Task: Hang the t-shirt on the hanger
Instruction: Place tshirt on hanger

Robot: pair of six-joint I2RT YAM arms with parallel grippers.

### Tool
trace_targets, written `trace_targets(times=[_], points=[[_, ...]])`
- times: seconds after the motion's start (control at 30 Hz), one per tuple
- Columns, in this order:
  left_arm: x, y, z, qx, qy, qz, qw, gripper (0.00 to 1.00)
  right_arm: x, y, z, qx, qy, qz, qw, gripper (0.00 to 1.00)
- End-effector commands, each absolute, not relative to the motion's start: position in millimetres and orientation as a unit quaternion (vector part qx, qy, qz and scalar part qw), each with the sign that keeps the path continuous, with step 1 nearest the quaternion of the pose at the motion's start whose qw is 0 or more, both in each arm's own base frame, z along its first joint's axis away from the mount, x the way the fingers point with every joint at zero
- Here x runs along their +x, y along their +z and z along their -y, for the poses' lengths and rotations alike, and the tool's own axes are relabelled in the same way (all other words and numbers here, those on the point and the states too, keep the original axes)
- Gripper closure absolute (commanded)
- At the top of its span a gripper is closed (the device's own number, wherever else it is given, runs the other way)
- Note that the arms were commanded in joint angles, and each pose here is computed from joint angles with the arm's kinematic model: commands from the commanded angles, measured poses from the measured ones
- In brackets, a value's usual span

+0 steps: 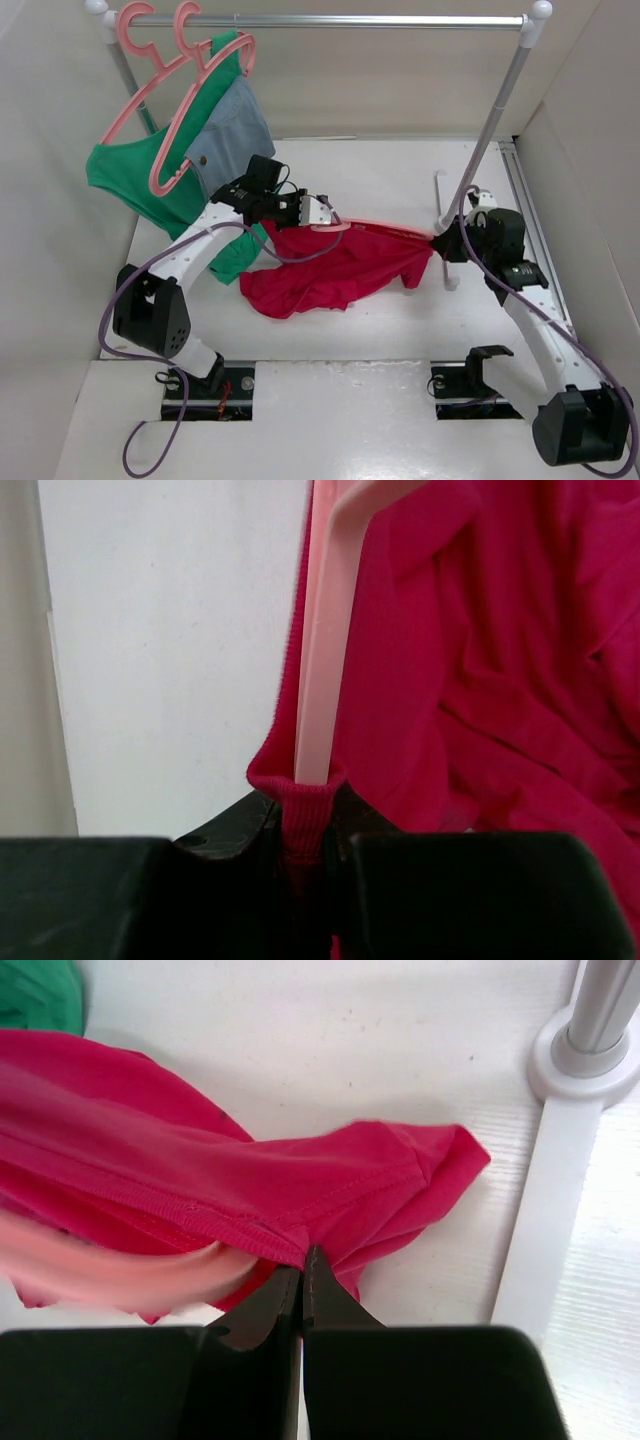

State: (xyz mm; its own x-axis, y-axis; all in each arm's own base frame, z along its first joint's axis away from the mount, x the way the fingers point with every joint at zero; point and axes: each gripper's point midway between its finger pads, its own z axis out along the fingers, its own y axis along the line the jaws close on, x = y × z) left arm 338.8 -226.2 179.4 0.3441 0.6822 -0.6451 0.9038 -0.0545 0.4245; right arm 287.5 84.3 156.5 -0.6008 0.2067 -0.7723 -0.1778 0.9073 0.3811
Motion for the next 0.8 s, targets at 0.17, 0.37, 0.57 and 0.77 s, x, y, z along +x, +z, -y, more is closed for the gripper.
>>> trace_targets(times=[0.17,0.37,0.57,0.77], points=[[379.2,171.1,186.1,0.67,0.016,-0.638,0.38,1.0,292.3,187.4,-52.8,-0.036,0.133,-0.871,0.472,1.0],[360.6,168.9,222.7,0.708,-0.003,-0.598,0.376,1.0,293.4,226.9,-106.0,-0.184,0.18,-0.828,0.497,1.0],[335.2,195.3,271.3,0.727,-0.058,-0.555,0.4,1.0,282.9,255.3,-184.8,-0.325,0.247,-0.77,0.49,1.0],[303.9,215.2,301.0,0.723,-0.161,-0.538,0.403,1.0,287.4,253.1,-182.8,-0.329,0.246,-0.771,0.487,0.53]])
